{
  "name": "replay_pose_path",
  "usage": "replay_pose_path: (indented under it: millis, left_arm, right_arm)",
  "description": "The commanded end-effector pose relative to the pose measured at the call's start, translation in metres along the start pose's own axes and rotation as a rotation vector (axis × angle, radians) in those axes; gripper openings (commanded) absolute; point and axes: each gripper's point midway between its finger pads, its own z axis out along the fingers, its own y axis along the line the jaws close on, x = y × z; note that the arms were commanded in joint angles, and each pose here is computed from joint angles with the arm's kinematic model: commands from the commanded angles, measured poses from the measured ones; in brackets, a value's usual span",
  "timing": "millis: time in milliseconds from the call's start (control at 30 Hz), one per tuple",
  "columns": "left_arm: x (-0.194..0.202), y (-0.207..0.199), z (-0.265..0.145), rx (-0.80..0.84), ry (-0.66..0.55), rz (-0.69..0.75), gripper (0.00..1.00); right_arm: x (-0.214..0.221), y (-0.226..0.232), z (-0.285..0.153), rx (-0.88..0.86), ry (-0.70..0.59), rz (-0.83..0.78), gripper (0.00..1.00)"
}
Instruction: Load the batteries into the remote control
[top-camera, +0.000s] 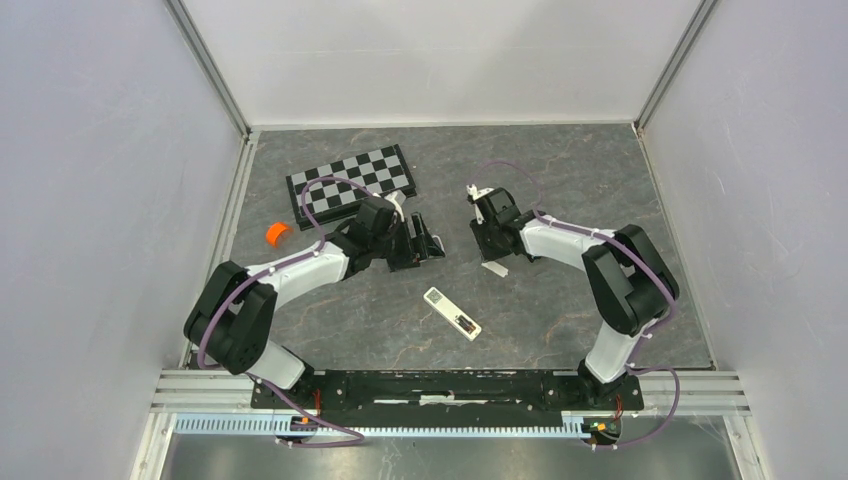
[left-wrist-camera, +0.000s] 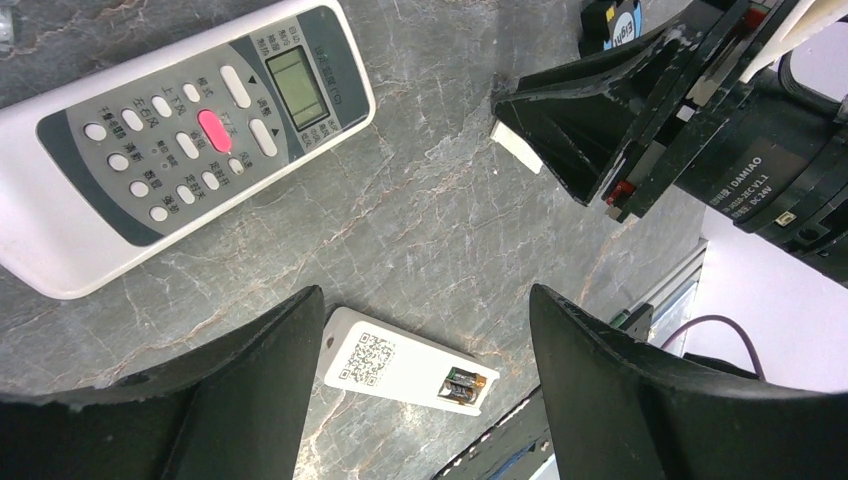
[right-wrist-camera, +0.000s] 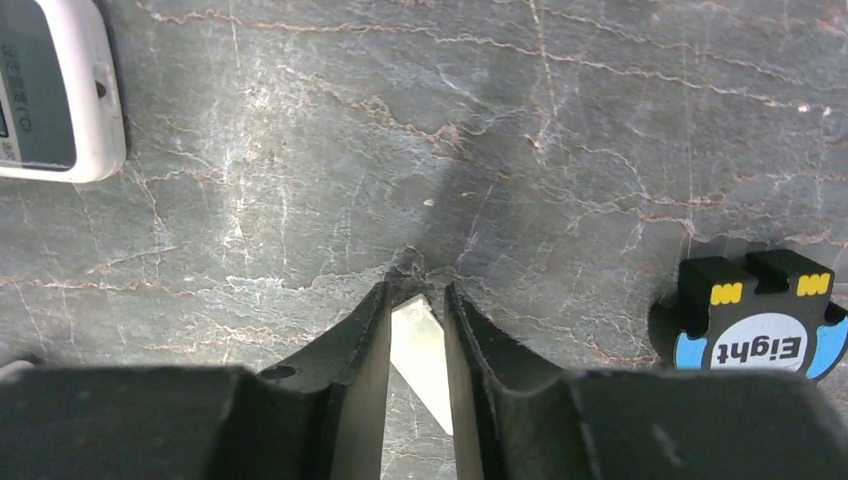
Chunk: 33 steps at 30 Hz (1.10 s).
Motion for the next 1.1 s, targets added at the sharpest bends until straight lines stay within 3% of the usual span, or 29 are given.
replay_pose_path:
  millis: [0,133,433,733,933,1067]
  left_arm:
    - [-0.007,-0.008,-0.01,0.03,-0.043,0.058,0.81]
    - [-0.007,-0.008,-0.011,0.029,-0.047,0.06,0.81]
    - [-0.008,-0.006,-0.012,0.023,-0.056,0.059,0.81]
    - [-0.008,-0.005,-0.011,0.02,-0.054,0.06,0.81]
    - [-0.008,-0.004,-0.011,0.016,-0.053,0.061,0.81]
    - [-0.008,-0.002,-0.011,0.011,-0.054,0.06,0.81]
  right_arm:
    - [-0.016,-0.003,-0.006,0.026,-0.103,0.116,0.28]
    - [-0.02,0.001,-0.006,0.002,-0.116,0.114,0.25]
    - [0.031,0.036,-0.01,-0.237,0.044,-0.013,0.21]
    - [0.082,0.004,-0.023,-0.086,0.16,-0.009,0.3]
    - [0.063,0.002,-0.036,-0.064,0.104,0.026,0.32]
    - [0.043,0.006,-0.049,-0.078,0.051,0.029,0.4]
